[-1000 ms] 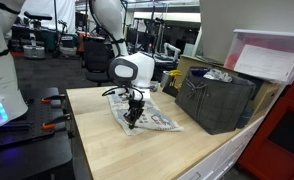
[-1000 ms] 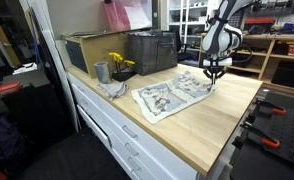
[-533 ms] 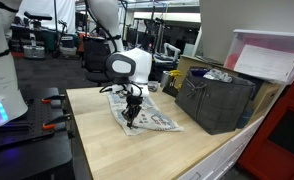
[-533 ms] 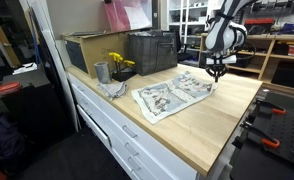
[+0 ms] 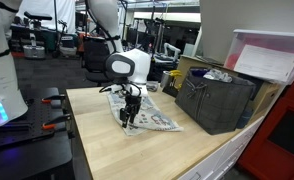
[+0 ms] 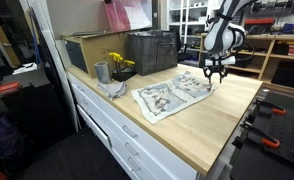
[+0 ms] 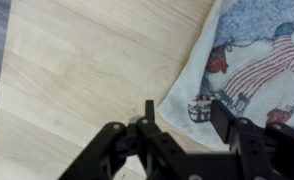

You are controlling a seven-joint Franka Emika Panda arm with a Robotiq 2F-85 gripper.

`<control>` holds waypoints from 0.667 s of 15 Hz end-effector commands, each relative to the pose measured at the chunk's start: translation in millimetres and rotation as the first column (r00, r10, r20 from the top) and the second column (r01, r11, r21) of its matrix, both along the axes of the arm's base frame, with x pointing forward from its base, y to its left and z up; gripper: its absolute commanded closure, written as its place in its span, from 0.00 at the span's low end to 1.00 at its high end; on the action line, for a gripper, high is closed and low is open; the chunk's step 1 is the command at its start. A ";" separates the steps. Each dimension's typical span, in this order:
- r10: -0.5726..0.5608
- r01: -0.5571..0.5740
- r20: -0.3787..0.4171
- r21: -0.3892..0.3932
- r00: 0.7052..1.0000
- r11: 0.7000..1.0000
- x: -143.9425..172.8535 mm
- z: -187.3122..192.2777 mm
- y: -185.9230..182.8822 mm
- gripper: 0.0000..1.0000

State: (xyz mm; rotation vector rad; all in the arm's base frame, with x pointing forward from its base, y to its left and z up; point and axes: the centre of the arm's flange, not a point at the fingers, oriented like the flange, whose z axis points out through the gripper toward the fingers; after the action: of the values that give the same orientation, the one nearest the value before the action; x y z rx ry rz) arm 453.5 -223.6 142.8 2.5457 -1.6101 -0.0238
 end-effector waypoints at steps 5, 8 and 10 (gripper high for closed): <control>-0.018 0.019 -0.020 0.023 1.000 1.000 -12.3 -16.4 -6.3 0.84; -0.015 0.015 -0.015 0.018 1.000 1.000 -10.6 -12.2 -6.0 1.00; -0.012 0.012 -0.009 0.013 1.000 1.000 -8.4 -8.2 -4.5 1.00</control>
State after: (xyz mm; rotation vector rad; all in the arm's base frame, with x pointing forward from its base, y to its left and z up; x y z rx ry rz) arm 443.7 -228.3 124.6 2.5261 -1.6250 -0.0772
